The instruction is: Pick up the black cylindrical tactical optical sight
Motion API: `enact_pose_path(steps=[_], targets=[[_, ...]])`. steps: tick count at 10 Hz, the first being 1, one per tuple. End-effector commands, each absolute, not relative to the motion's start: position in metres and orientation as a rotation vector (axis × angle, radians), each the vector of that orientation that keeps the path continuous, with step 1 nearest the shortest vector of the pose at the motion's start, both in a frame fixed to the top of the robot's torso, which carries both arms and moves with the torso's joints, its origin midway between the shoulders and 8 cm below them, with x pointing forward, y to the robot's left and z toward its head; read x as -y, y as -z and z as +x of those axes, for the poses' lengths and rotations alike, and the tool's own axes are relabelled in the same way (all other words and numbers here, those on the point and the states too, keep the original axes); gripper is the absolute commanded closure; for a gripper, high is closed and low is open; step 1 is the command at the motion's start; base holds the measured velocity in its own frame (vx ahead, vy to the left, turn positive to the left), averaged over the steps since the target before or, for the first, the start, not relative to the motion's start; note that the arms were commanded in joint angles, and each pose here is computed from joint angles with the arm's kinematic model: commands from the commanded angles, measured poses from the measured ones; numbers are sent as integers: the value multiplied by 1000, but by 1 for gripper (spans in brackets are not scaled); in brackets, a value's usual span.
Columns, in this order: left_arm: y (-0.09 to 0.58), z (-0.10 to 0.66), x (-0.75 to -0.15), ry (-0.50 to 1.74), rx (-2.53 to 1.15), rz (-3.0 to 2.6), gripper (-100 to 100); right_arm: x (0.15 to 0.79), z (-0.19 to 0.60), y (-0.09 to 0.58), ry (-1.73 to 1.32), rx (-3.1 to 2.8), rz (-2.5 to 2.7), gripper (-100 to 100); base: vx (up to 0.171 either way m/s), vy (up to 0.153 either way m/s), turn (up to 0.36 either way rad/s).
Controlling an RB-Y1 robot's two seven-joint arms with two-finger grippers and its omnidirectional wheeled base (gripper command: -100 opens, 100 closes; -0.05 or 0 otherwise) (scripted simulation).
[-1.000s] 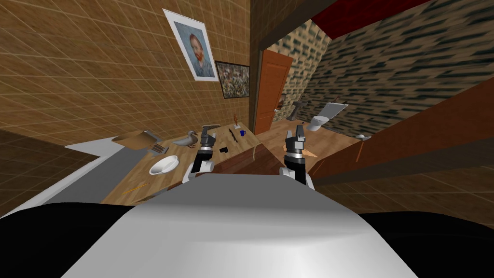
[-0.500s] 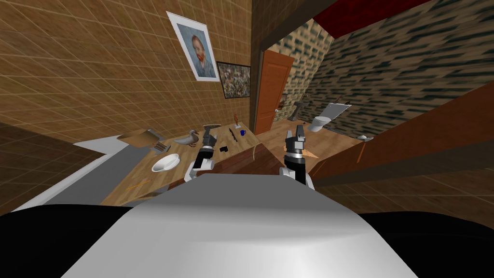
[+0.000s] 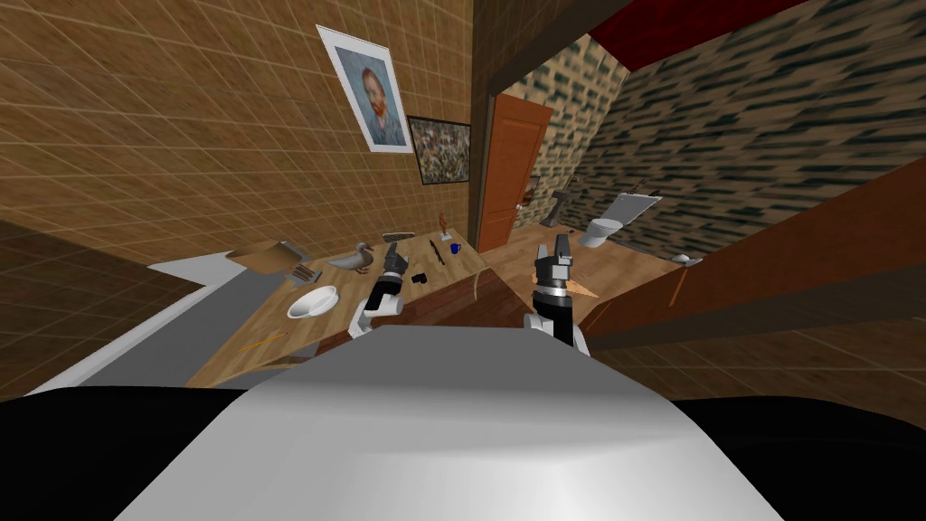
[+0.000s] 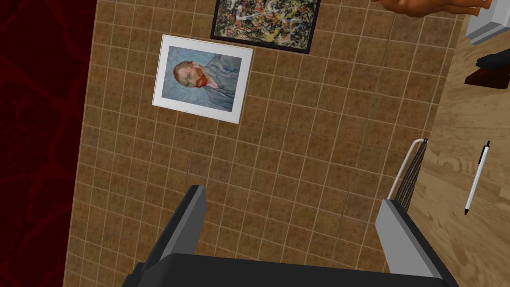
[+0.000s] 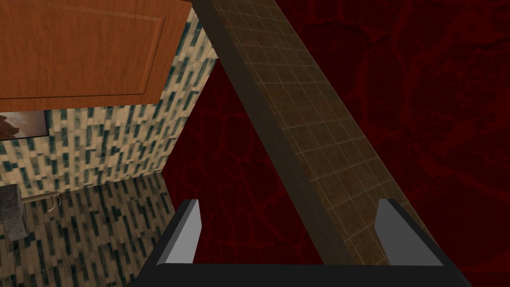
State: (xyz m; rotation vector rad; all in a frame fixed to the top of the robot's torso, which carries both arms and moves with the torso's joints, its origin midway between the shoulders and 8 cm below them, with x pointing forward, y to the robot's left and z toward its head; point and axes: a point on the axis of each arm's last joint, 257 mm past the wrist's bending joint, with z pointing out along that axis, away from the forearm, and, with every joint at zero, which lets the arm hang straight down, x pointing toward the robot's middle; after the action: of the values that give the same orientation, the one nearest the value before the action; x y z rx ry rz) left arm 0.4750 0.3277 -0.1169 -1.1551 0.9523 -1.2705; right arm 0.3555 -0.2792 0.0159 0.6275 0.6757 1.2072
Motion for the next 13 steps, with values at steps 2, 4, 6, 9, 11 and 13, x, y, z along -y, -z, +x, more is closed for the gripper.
enact_pose_path(steps=[2, 4, 6, 9, 11, 13], targets=[[136, 482, -332, 1241, -982, -1226, -100, 279, 355, -16, -1207, -676, 628, 0, -11, -19, 19], [151, 487, -335, 1219, -1004, -1278, -100, 279, 355, -16, -1207, -676, 628, 0, -7, -12, 13], [166, 491, -338, 1194, -1027, -1330, -100, 279, 355, -16, -1207, -676, 628, 0, -2, -8, 5], [196, 496, -341, 1147, -1072, -1422, -100, 279, 355, -16, -1207, -676, 628, 0, 3, -1, -3], [212, 496, -342, 1118, -1100, -1470, -100, 279, 355, -16, -1207, -676, 628, 0, 11, 8, -12], [230, 496, -343, 1085, -1131, -1519, -100, 279, 355, -16, -1207, -676, 628, 0, 15, 10, -18]])
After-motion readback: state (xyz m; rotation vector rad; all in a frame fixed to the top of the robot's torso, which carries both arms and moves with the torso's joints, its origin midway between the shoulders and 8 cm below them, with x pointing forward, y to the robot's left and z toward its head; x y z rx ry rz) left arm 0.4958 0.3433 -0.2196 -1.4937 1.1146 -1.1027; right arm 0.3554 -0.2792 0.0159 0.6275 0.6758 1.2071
